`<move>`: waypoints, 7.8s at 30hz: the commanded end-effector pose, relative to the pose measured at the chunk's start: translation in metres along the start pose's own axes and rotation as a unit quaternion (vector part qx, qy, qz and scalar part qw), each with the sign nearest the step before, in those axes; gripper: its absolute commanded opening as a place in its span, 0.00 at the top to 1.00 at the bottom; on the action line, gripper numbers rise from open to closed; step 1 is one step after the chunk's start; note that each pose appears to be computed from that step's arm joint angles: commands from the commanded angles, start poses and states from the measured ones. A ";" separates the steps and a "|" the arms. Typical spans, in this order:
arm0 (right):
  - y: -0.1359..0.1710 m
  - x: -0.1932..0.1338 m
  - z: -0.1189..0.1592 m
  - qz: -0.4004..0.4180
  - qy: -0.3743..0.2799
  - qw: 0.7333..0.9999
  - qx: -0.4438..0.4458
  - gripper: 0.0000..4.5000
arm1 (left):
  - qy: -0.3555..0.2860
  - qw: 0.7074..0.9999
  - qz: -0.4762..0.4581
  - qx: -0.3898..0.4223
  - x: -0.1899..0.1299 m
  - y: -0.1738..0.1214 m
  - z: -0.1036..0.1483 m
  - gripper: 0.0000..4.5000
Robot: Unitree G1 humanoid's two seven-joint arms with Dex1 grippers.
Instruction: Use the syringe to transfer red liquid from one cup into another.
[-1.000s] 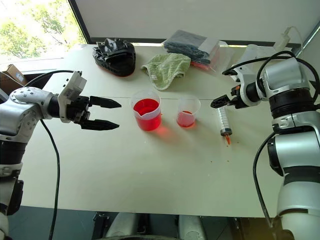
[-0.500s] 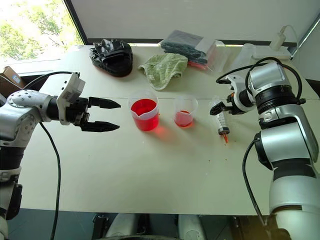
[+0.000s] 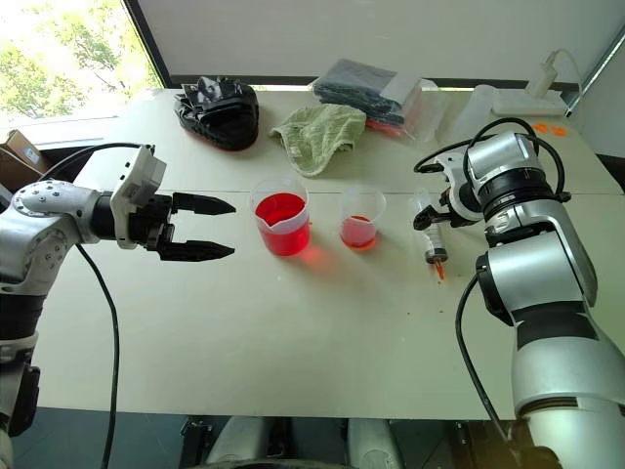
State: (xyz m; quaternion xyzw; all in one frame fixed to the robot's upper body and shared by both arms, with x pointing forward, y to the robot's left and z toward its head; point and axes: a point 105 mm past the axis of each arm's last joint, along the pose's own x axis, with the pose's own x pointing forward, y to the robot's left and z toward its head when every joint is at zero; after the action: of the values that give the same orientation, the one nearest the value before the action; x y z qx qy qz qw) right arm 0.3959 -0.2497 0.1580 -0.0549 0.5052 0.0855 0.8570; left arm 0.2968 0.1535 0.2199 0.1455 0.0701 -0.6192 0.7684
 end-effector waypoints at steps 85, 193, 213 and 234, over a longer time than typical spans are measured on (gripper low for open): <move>0.280 -0.049 0.043 0.284 -0.634 0.698 -0.177 0.68 | -0.132 0.990 0.040 0.036 -0.009 0.059 0.116 0.06; 0.285 -0.035 0.018 0.300 -0.620 0.704 -0.175 0.68 | -0.182 0.979 0.074 0.045 -0.006 0.069 0.149 0.99; 0.282 -0.055 0.030 0.297 -0.648 0.680 -0.171 0.68 | -0.154 0.986 0.066 0.015 -0.007 0.062 0.121 0.12; 0.240 -0.111 0.056 0.240 -0.724 0.638 -0.105 0.68 | -0.217 0.970 0.108 -0.020 -0.044 0.054 0.122 0.12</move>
State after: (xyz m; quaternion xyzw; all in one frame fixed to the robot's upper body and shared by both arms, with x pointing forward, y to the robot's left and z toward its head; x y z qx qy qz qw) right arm 0.3518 -0.0122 0.2560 0.0469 -0.2550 0.3529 0.8990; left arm 0.3366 0.1687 0.3498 -0.0051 -0.0847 -0.5445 0.8345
